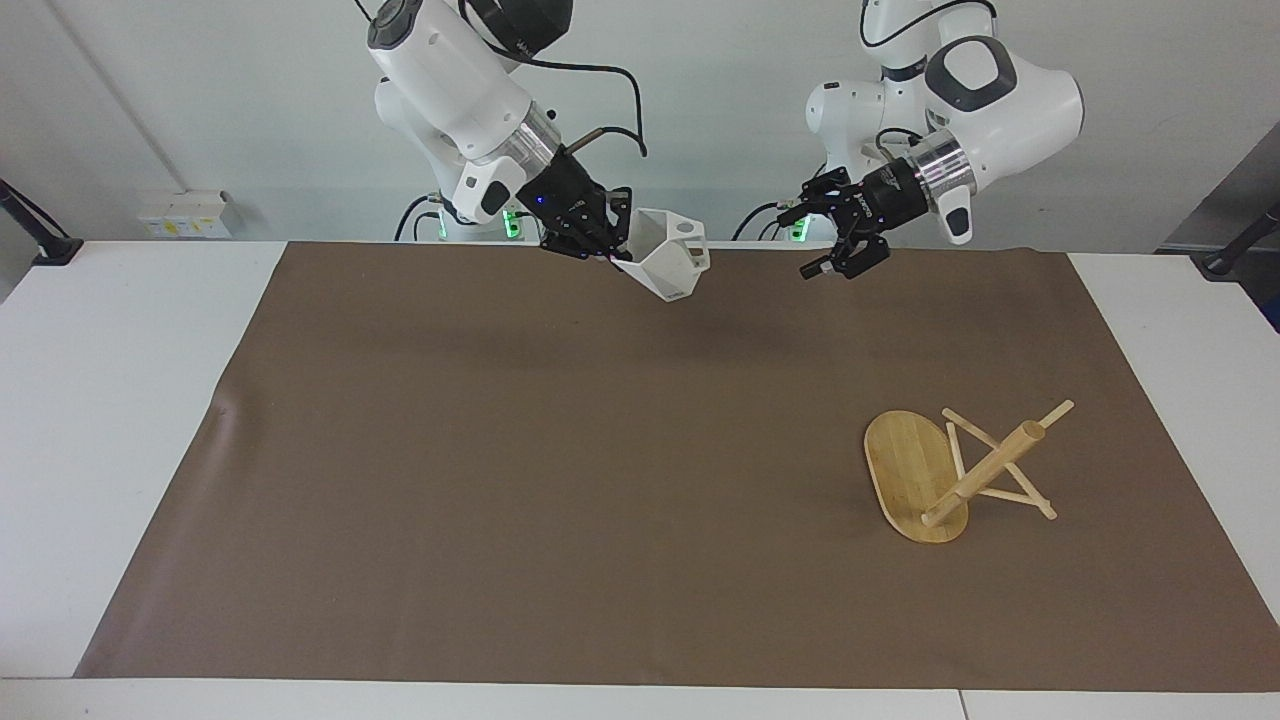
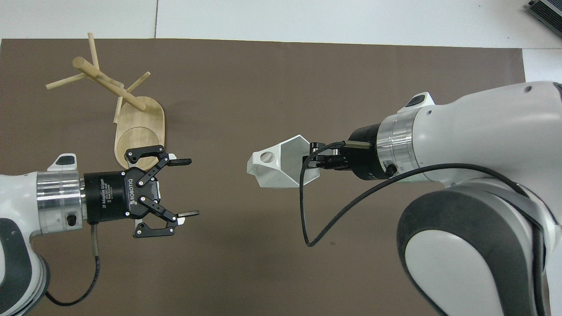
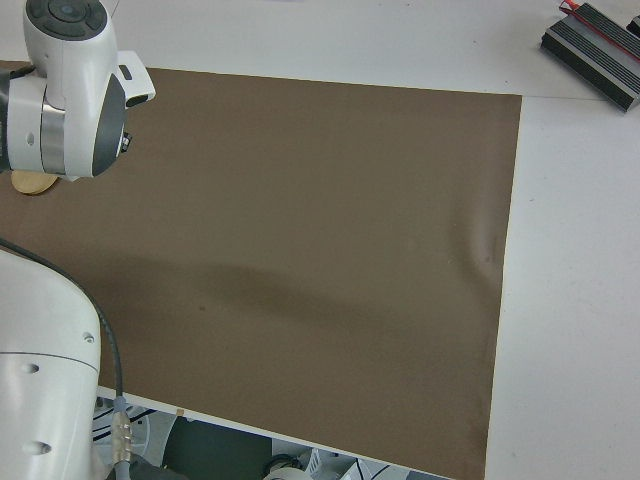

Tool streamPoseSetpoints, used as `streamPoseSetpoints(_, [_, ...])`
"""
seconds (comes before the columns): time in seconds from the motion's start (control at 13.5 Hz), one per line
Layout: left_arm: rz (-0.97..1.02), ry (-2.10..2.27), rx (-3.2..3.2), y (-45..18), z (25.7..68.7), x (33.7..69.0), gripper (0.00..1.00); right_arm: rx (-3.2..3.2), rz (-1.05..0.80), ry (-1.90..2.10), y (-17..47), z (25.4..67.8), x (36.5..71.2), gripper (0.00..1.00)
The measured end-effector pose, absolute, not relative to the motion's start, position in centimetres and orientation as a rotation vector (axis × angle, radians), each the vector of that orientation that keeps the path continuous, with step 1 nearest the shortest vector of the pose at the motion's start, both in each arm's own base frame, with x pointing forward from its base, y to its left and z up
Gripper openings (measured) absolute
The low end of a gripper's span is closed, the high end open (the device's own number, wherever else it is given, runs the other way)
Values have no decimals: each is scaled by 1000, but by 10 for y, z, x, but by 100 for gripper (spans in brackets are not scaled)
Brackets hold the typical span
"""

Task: Hang cup on rack
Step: 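Lift the cup with the right gripper while the left gripper approaches, then grasp the cup with the left gripper, then open the right gripper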

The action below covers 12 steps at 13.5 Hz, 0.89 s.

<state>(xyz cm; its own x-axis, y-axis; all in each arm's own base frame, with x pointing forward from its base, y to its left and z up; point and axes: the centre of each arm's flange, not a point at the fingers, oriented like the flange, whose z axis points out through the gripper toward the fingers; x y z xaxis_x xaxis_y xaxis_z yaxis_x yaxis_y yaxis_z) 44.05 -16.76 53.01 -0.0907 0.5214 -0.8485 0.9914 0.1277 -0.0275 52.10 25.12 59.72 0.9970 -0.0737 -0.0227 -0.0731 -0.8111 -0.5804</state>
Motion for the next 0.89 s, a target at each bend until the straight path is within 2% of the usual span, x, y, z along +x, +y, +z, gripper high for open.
streamPoseSetpoints(0.44, [-882,1737,1403,-211,516,440,100,-2430,42,168,266,590,519,4])
streamPoseSetpoints(0.89, [-901,1771,1341,-208,511,451,100,-2420,47,141,296,575,515,4])
